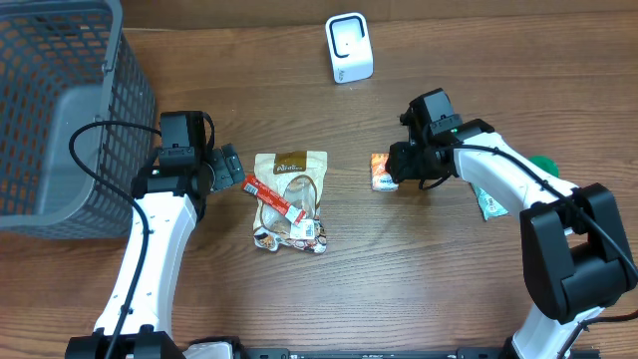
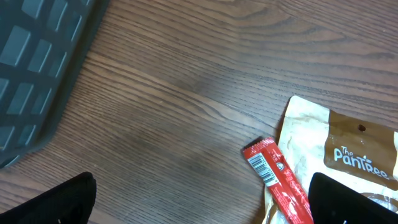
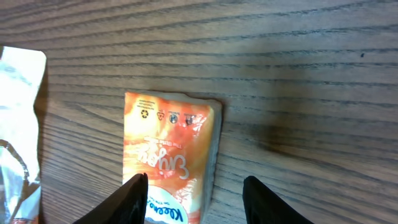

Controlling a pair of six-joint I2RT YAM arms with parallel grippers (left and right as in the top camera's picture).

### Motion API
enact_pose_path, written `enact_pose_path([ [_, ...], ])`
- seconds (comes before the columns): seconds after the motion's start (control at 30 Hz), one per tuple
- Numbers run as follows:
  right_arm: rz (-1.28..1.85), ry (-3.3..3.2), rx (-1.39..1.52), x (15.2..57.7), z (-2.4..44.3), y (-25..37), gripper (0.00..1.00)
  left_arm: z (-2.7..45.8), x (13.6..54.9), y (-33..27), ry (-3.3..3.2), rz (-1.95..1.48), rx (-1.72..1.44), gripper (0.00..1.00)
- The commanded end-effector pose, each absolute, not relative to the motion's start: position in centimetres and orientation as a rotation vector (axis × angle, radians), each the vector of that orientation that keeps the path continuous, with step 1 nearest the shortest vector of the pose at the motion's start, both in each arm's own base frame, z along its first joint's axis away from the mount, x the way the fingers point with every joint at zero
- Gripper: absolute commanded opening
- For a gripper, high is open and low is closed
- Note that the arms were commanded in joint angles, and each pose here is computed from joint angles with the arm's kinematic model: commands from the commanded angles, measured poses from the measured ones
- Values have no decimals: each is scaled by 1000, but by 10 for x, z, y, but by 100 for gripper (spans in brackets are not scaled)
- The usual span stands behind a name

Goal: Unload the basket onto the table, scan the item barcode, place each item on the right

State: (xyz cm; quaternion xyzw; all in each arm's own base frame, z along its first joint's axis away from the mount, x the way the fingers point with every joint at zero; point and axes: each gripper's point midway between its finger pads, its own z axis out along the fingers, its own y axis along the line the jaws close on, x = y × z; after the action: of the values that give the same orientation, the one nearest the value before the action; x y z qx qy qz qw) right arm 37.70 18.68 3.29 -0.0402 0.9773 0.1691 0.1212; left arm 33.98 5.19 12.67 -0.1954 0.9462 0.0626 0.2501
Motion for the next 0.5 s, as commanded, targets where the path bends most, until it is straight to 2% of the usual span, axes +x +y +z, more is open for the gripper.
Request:
enact_pose_path([
  [0.0,529,2828,-98,377,43,189,50,131,342,54,2565,182,-529,100],
  [0.47,541,2834,-25,370,25,186,50,131,342,54,2565,182,-529,100],
])
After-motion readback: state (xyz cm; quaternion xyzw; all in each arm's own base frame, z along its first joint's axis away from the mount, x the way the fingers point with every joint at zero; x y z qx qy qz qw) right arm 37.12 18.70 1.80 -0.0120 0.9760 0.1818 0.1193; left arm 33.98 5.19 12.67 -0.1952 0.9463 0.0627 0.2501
